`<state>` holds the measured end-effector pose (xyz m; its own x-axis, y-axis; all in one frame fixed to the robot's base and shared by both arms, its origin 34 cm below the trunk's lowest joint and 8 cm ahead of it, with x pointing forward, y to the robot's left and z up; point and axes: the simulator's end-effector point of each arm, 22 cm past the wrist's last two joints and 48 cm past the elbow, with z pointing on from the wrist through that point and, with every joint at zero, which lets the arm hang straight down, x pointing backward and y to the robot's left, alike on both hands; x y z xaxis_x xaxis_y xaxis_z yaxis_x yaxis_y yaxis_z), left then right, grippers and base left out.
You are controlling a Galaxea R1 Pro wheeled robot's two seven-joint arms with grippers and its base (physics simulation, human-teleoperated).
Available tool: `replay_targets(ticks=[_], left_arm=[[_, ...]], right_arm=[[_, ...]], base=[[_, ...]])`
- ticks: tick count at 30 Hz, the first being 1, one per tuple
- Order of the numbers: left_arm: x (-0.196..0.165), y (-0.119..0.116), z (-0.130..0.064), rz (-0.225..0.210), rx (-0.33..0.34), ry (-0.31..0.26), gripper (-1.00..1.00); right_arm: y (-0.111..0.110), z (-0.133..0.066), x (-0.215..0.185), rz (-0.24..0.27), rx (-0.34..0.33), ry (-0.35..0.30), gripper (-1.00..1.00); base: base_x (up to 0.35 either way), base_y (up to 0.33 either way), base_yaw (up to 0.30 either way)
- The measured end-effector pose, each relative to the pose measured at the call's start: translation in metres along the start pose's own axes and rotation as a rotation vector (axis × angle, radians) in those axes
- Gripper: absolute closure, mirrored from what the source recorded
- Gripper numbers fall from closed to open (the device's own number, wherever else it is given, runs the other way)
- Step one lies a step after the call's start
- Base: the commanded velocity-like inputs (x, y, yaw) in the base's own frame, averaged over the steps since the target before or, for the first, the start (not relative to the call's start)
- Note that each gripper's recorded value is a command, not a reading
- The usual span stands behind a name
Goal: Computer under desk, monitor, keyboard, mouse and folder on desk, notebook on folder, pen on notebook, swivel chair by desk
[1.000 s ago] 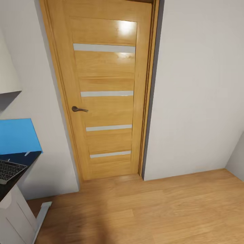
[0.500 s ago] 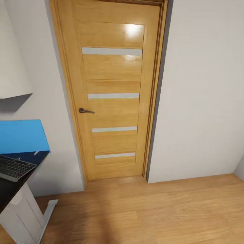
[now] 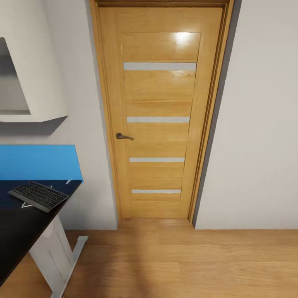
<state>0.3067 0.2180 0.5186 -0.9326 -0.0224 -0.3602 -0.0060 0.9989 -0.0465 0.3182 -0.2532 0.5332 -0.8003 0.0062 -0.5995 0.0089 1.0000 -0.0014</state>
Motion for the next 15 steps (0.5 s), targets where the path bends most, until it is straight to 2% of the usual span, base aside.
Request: replay_targets(ticks=[2,6,9,15], left_arm=[[-0.021,-0.003,-0.003,-0.002,0.003,-0.044,-1.00],[-0.036,-0.003,-0.010,-0.003,0.003,-0.081,-1.00],[-0.049,0.003,-0.015,-0.018,-0.003,-0.132,-1.00],[-0.069,0.021,-0.028,-0.101,-0.029,-0.250,-1.00]], right_arm=[[0.000,0.002,-0.021,0.001,0.001,-0.044,-1.00],[-0.001,0.000,-0.035,-0.002,0.000,-0.067,-1.00],[-0.003,-0.003,-0.042,-0.008,0.001,-0.078,-1.00],[-0.009,-0.010,-0.045,-0.013,0.009,-0.070,-1.00]], base=[[0.000,0.000,0.284],[0.000,0.000,0.278],[0.000,0.000,0.267],[0.000,0.000,0.250]])
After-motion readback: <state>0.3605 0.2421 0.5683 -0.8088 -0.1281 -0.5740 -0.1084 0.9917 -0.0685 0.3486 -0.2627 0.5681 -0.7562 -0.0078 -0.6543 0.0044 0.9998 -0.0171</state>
